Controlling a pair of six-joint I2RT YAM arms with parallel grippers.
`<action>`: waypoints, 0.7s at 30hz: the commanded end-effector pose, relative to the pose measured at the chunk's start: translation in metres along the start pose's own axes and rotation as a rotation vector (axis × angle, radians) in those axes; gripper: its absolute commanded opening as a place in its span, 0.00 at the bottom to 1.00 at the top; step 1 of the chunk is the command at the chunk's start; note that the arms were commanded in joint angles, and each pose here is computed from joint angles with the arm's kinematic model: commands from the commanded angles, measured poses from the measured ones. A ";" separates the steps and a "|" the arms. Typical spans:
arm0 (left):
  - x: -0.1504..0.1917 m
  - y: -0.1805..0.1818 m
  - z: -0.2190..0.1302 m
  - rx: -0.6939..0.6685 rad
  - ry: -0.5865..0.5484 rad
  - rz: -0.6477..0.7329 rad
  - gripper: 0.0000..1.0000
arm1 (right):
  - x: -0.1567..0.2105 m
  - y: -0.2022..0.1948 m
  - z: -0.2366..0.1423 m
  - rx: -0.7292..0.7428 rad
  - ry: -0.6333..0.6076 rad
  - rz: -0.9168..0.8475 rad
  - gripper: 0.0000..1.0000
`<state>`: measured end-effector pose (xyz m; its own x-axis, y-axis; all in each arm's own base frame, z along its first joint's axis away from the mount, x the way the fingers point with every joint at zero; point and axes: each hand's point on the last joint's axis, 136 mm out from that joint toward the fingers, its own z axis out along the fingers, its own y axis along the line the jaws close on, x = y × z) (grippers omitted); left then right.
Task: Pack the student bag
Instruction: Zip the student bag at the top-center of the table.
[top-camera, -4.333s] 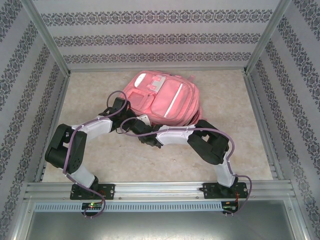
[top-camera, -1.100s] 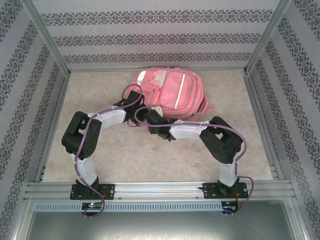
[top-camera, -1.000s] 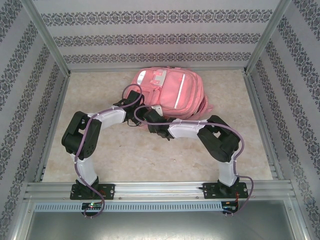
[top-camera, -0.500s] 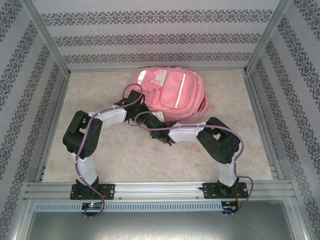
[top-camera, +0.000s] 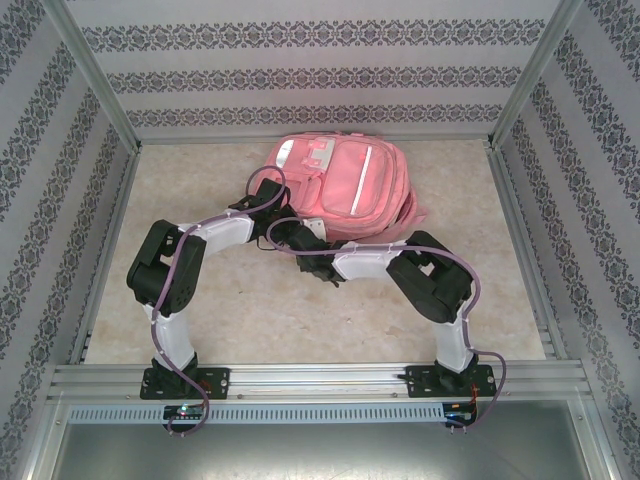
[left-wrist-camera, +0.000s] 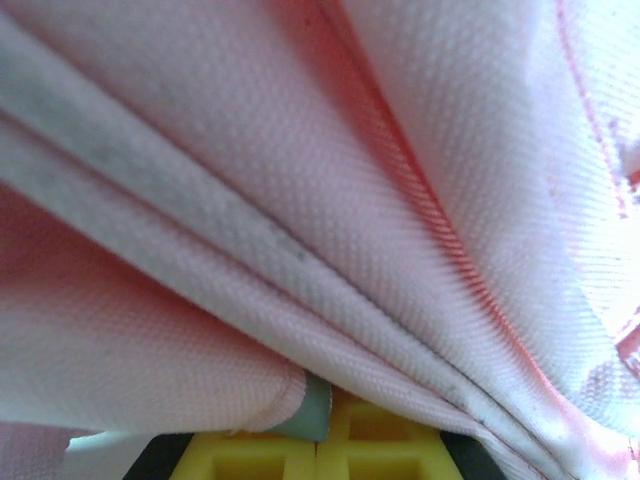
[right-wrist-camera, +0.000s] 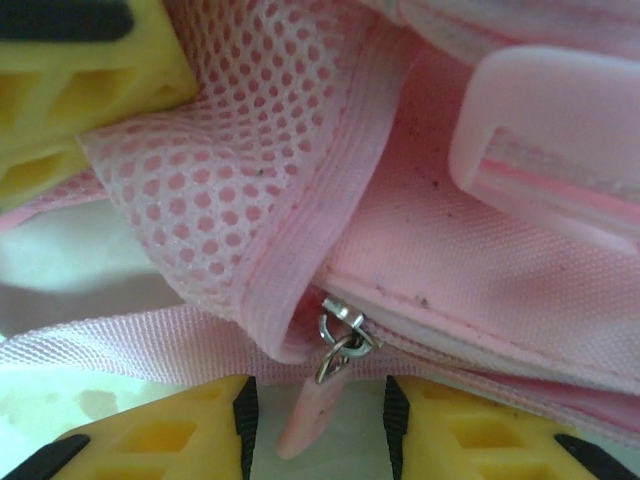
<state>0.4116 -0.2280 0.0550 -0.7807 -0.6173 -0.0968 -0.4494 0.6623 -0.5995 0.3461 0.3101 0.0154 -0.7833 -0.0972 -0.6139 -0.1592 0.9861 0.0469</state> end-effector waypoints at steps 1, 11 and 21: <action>0.007 0.003 0.008 -0.009 0.020 0.014 0.00 | -0.010 -0.007 0.017 0.028 -0.012 0.040 0.31; 0.004 0.003 0.006 -0.020 0.008 0.026 0.00 | -0.008 -0.013 0.007 0.020 -0.007 0.024 0.00; -0.032 0.037 -0.015 -0.105 -0.048 -0.018 0.00 | 0.016 -0.041 -0.022 0.048 0.042 0.027 0.00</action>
<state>0.4115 -0.2209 0.0550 -0.7894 -0.6070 -0.0920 -0.4453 0.6693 -0.5948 0.3428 0.2899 0.0233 -0.7851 -0.0593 -0.6166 -0.1322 0.9885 0.0732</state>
